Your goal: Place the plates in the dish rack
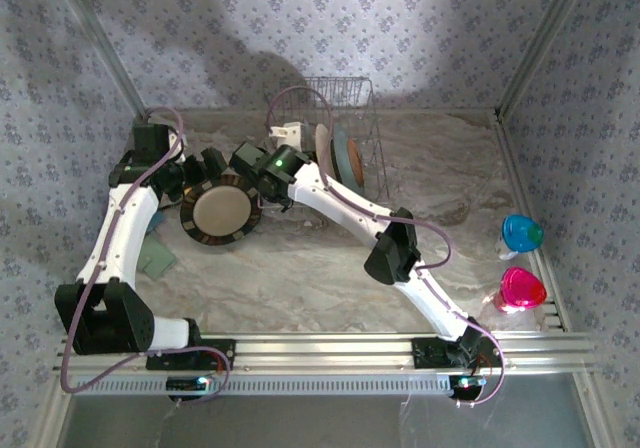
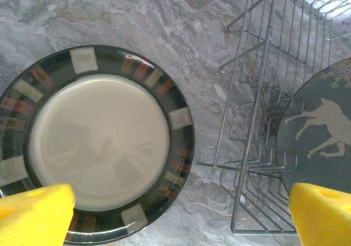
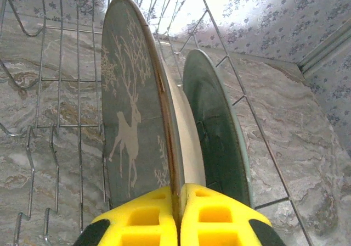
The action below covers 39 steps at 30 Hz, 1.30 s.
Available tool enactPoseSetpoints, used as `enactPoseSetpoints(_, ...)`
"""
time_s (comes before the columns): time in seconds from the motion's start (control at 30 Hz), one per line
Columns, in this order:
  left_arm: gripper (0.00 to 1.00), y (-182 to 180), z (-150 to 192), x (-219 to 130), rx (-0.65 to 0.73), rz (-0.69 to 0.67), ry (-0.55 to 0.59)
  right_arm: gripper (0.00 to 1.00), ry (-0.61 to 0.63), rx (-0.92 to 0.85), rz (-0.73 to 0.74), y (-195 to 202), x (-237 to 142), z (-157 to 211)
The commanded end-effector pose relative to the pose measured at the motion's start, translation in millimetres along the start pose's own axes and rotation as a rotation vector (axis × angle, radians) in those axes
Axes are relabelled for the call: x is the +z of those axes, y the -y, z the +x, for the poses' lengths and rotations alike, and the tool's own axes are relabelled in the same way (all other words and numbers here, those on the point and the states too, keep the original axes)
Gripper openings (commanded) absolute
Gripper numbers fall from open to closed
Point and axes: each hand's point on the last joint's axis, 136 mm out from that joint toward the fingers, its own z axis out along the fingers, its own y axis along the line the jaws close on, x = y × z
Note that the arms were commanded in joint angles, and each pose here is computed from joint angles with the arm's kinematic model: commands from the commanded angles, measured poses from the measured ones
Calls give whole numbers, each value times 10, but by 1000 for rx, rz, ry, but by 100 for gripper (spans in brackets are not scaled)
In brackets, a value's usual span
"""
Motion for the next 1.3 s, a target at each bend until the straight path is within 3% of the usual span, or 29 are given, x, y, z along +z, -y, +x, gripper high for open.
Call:
enactPoseSetpoints(0.0,99,27,-18,10,-3,19,0,0,37,4,-6,-87,-59,-46)
enactPoseSetpoints(0.63,99,-16,7,103,-13,7,-25,0,29,-26,-2,-402,-15,350)
enactPoseSetpoints(1.0,99,-56,27,182,-20,-7,-44,1,-41,21,14,-234,108,425)
enactPoseSetpoints(1.27,100,-101,23,241,-26,-27,-53,23,-41,25,7,-222,24,497)
